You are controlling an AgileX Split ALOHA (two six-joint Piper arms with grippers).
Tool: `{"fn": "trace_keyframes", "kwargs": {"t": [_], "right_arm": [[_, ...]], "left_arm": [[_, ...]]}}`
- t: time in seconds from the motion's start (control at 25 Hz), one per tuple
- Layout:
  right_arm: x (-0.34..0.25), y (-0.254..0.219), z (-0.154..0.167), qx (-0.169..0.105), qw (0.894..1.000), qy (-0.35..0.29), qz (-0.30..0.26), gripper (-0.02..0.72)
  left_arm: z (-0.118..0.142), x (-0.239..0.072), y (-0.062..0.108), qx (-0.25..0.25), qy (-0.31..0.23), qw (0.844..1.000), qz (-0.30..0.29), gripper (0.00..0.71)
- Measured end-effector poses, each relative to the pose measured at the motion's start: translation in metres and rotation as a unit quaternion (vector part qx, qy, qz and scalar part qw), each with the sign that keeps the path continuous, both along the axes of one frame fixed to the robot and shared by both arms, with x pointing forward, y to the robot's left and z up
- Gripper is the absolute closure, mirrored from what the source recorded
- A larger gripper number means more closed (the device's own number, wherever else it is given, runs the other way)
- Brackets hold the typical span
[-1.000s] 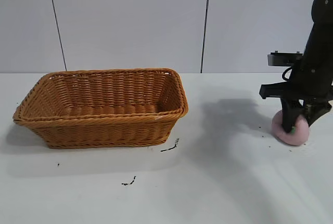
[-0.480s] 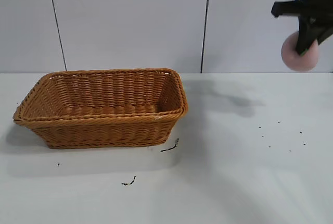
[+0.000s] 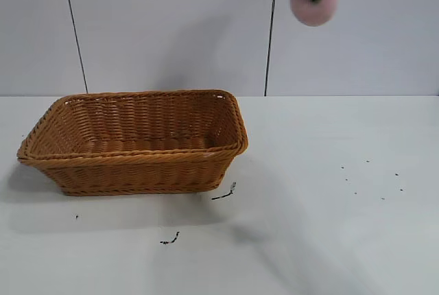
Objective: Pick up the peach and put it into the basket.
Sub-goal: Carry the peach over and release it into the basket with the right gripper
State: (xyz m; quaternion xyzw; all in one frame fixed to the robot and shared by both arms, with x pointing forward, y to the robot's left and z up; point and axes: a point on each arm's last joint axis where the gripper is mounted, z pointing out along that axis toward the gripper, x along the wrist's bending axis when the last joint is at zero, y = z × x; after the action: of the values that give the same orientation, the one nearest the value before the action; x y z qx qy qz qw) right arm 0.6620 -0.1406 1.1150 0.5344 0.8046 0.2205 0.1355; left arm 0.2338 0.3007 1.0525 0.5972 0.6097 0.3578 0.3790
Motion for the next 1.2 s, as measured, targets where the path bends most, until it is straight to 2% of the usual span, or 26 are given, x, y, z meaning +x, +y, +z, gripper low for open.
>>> {"fn": "trace_keyframes", "kwargs": {"t": [0.2,0.36,0.6,0.72,0.8,0.88,1.04,1.12,1.2], "right_arm": [[-0.015,0.083,-0.022,0.004,0.996,0.009,0.087,0.718],[-0.02,0.128,-0.065,-0.006,0.991,0.033,0.128,0.718],[-0.001,0.15,-0.155,-0.029,0.989,0.067,0.132,0.719],[0.001,0.152,-0.185,-0.041,0.987,0.089,0.131,0.719],[0.002,0.152,-0.192,-0.044,0.986,0.095,0.131,0.703],[0.002,0.152,-0.192,-0.044,0.986,0.094,0.131,0.608],[0.002,0.152,-0.188,-0.042,0.986,0.09,0.131,0.155],[0.002,0.152,-0.185,-0.044,0.986,0.09,0.135,0.061],[0.001,0.151,-0.179,-0.046,0.985,0.089,0.14,0.029]], "left_arm": [[0.0,0.0,0.0,0.0,0.0,1.0,0.0,0.017],[0.0,0.0,0.0,0.0,0.0,1.0,0.0,0.017],[0.0,0.0,0.0,0.0,0.0,1.0,0.0,0.017],[0.0,0.0,0.0,0.0,0.0,1.0,0.0,0.017],[0.0,0.0,0.0,0.0,0.0,1.0,0.0,0.017],[0.0,0.0,0.0,0.0,0.0,1.0,0.0,0.017],[0.0,0.0,0.0,0.0,0.0,1.0,0.0,0.017],[0.0,0.0,0.0,0.0,0.0,1.0,0.0,0.017],[0.0,0.0,0.0,0.0,0.0,1.0,0.0,0.017]]}}
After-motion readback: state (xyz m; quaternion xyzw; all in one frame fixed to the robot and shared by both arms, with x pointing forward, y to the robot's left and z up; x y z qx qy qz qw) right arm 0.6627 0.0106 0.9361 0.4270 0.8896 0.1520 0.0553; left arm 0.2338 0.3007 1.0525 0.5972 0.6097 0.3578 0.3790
